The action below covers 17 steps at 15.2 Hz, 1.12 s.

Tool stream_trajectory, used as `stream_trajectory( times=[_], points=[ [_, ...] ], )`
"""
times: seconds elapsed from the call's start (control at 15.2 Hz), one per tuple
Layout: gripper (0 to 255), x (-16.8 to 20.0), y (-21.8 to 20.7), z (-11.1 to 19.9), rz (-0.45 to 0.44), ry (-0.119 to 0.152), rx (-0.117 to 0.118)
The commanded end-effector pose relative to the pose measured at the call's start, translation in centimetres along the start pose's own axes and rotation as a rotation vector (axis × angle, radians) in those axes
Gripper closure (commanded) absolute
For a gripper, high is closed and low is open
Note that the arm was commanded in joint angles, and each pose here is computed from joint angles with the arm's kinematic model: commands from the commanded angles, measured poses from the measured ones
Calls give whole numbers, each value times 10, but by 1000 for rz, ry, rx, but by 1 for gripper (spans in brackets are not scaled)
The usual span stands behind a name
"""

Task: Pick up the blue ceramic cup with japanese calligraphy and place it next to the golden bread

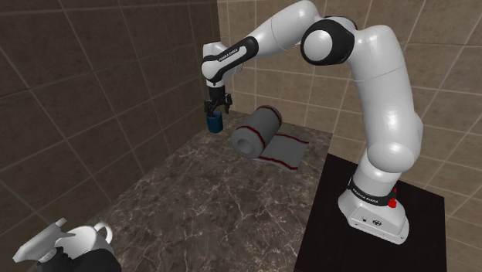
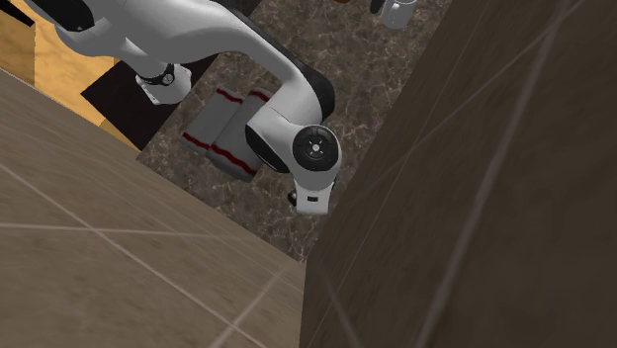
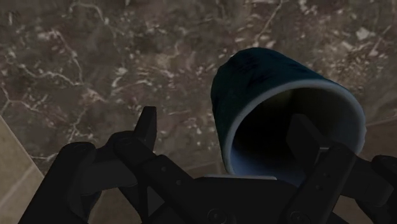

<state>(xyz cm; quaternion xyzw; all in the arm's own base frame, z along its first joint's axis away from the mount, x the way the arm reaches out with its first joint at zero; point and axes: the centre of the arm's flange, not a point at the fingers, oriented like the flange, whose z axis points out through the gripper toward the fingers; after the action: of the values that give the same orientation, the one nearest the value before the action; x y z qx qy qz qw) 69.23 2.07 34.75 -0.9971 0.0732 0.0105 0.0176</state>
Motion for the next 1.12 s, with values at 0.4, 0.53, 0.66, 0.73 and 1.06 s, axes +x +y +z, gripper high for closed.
stream_trajectory(
  times=[0.4,0.53,0.66,0.73,1.06],
  points=[
    [255,0,0,0,0,0,0],
    [255,0,0,0,0,0,0],
    [255,0,0,0,0,0,0],
    [255,0,0,0,0,0,0],
    [255,0,0,-15,0,0,0]
  ],
)
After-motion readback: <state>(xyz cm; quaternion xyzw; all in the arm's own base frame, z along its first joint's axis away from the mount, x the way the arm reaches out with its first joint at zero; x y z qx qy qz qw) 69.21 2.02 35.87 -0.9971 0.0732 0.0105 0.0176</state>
